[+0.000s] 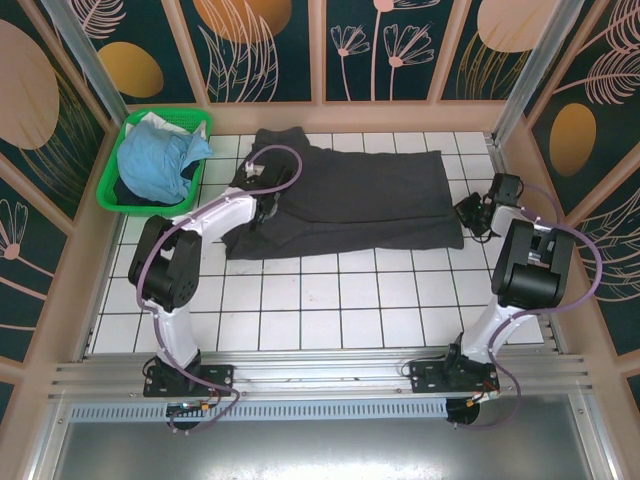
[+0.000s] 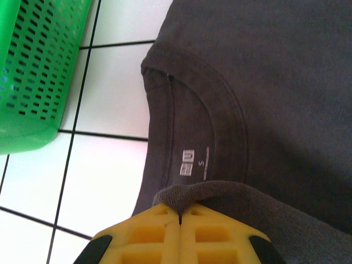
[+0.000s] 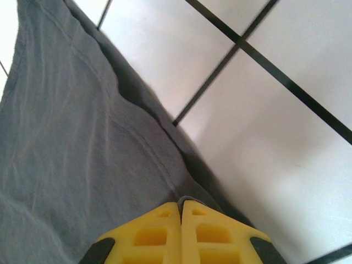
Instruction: Fold and stack the t-shirts
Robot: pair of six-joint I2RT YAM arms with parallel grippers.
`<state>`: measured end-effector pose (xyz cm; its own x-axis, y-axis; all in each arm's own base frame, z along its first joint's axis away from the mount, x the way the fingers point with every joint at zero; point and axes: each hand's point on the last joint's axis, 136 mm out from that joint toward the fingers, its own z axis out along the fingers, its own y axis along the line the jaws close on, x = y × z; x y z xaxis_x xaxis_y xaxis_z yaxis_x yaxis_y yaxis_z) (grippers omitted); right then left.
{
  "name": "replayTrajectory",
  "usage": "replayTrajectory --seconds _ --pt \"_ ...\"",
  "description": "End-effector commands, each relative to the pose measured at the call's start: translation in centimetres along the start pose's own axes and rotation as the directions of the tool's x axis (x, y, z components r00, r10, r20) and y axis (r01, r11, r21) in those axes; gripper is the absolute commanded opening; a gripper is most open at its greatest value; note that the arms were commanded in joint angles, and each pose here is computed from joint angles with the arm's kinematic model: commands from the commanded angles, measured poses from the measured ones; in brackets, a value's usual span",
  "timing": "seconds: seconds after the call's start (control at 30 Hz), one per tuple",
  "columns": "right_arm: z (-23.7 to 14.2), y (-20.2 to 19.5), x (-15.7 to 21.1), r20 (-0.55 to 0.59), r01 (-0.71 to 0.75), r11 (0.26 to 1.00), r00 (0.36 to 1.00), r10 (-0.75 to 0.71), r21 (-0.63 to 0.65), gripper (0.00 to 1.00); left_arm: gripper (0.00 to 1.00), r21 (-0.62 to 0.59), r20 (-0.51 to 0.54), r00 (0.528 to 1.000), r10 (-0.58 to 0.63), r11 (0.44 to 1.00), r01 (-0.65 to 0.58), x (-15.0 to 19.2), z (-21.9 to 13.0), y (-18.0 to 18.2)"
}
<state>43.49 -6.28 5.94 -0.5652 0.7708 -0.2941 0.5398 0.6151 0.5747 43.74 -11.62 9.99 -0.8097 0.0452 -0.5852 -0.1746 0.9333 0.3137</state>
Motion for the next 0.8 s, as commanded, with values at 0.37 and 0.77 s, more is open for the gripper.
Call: replayTrajectory --seconds 0.37,0.77 --pt "2.4 0.6 -1.1 -0.024 0.067 0.996 0.998 -0.066 0.057 0.14 0.28 -0.063 -0.02 0.998 0.063 0.996 -0.064 -2.3 3.4 0.0" --pt "-3.7 5.6 3.1 0.137 0.289 0.957 0.948 -0.288 0.01 0.69 0.8 0.099 0.029 0.998 -0.056 0.994 0.053 -2.9 -1.1 1.0"
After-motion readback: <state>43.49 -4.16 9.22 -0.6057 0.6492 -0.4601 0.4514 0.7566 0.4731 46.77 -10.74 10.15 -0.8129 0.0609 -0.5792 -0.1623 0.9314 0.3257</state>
